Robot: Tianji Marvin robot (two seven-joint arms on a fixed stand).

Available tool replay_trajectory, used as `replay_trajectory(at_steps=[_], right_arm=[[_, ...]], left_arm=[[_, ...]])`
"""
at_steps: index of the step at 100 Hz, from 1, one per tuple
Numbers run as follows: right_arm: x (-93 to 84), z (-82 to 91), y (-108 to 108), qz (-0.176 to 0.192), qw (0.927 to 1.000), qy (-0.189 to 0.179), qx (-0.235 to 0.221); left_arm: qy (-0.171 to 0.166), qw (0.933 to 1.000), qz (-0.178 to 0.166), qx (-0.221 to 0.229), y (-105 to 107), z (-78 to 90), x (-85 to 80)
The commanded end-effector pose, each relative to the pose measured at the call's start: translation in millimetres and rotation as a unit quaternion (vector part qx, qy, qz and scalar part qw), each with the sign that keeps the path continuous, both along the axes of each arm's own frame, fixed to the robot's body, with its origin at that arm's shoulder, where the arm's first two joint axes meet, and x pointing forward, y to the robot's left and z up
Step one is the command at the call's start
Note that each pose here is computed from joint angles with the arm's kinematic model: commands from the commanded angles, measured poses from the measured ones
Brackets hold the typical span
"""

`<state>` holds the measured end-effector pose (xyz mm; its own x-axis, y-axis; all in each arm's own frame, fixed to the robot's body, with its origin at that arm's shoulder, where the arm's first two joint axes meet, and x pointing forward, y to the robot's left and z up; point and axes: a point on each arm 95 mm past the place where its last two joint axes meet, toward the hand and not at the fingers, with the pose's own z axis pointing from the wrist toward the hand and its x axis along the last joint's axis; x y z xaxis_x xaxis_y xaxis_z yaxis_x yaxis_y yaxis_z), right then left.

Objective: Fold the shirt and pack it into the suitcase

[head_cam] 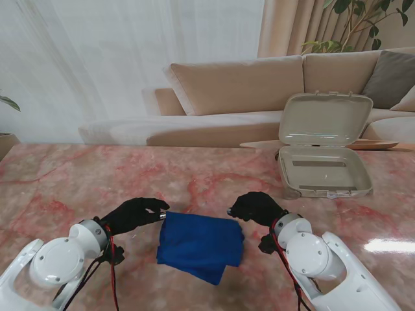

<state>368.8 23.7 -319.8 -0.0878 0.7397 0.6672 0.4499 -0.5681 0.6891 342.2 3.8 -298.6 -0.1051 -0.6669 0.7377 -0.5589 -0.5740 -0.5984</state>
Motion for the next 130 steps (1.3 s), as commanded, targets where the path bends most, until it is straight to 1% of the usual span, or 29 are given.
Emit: replay_trajectory(at_steps=[1, 15, 24, 31, 43, 62, 82, 101, 120, 130], right_arm=[[-1.8, -0.1, 12, 0.013, 0.9998, 0.005, 0.016], [0.0, -5.8, 24, 0.023, 0.9993, 0.008, 0.028], [3.1, -13.4, 30, 0.028, 0.999, 0.012, 0.031], [6.0, -19.9, 34, 0.033, 0.9987, 0.015, 0.036], [8.2, -29.1, 37, 0.041, 0.9977, 0.031, 0.044], [5.8, -35.2, 39, 0.06, 0.9956, 0.049, 0.054], [-2.7, -42.6, 39, 0.101, 0.9913, 0.064, 0.054], [-14.1, -50.2, 34, 0.136, 0.986, 0.081, 0.053], [-20.6, -48.2, 29, 0.134, 0.9867, 0.074, 0.054], [-21.6, -43.0, 29, 0.13, 0.9877, 0.064, 0.058]], left_arm=[[0.0, 1.0, -0.002, -0.008, -2, -0.7, 9.8], [0.023, 0.9991, -0.005, -0.036, -11, -12.8, 27.1], [0.031, 0.9989, -0.011, -0.035, -15, -21.4, 34.1], [0.036, 0.9987, -0.018, -0.032, -17, -27.6, 37.2], [0.055, 0.9975, -0.031, -0.031, -20, -38.9, 38.2], [0.081, 0.9949, -0.048, -0.036, -21, -51.3, 34.1], [0.103, 0.9918, -0.064, -0.04, -22, -56.9, 25.7], [0.111, 0.9904, -0.077, -0.033, -22, -60.0, 14.6], [0.11, 0.9904, -0.077, -0.031, -22, -58.1, 4.2], [0.099, 0.9915, -0.079, -0.028, -23, -52.6, 0.0]])
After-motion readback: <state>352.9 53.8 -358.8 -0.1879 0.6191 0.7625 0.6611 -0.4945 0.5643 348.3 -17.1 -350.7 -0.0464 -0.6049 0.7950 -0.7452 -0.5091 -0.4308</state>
